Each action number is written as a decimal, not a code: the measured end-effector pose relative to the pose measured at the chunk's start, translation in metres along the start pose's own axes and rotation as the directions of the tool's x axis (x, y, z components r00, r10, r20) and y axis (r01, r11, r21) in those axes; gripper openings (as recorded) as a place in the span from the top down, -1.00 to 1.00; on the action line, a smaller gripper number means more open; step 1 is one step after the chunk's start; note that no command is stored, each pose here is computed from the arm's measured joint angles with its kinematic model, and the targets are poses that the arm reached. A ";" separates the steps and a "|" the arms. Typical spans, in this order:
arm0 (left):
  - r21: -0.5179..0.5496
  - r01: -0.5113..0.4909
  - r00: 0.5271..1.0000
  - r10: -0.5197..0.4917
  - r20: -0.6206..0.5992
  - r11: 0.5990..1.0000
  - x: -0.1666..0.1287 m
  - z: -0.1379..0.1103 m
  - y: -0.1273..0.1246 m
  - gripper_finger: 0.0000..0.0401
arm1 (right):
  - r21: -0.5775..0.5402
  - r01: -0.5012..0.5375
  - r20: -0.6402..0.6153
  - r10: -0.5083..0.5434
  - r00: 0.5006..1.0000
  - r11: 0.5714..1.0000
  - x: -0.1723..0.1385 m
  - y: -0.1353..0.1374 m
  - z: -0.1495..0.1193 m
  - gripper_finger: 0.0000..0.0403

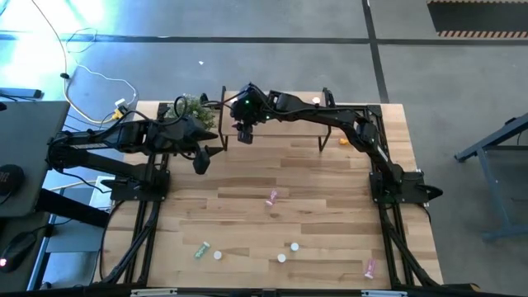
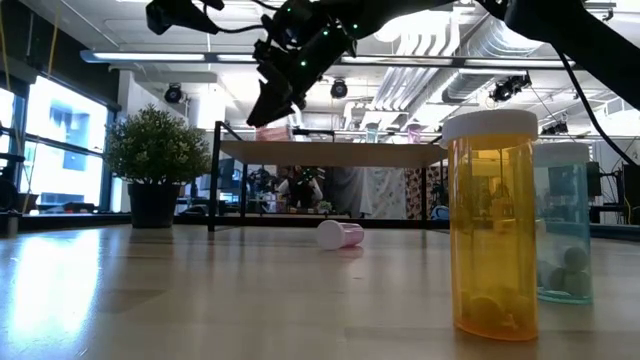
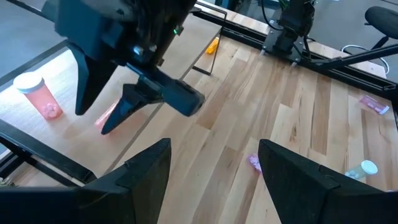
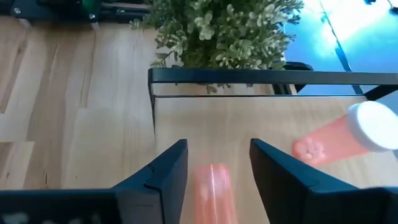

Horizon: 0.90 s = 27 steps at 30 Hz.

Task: Pick and place medicine bottles onto shelf by color
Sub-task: Put the bottom pink pill bottle on the shelf aligned with the other pink pill bottle

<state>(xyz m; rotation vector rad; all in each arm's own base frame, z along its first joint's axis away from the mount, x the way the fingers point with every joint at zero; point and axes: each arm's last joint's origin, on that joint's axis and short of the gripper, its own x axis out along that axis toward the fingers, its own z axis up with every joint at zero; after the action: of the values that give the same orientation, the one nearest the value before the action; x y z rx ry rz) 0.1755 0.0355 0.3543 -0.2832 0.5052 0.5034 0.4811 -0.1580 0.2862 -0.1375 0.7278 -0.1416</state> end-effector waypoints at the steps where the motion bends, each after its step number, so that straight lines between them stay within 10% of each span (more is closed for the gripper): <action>1: 0.000 0.000 1.000 0.000 0.000 1.000 0.000 0.000 0.000 -0.15 | -0.001 -0.001 0.003 0.001 1.000 1.000 0.000 0.000 0.000 0.16; 27: 0.197 -0.051 0.998 0.060 -0.038 0.979 0.019 0.003 0.007 -0.15 | 0.242 0.046 0.042 -0.058 0.997 0.969 -0.088 -0.009 0.042 0.15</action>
<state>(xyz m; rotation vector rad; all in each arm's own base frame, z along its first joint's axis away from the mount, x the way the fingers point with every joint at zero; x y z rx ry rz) 0.1871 0.0496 0.3457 -0.0914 0.6020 0.4982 0.4436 -0.1484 0.3758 0.0717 0.6533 -0.2746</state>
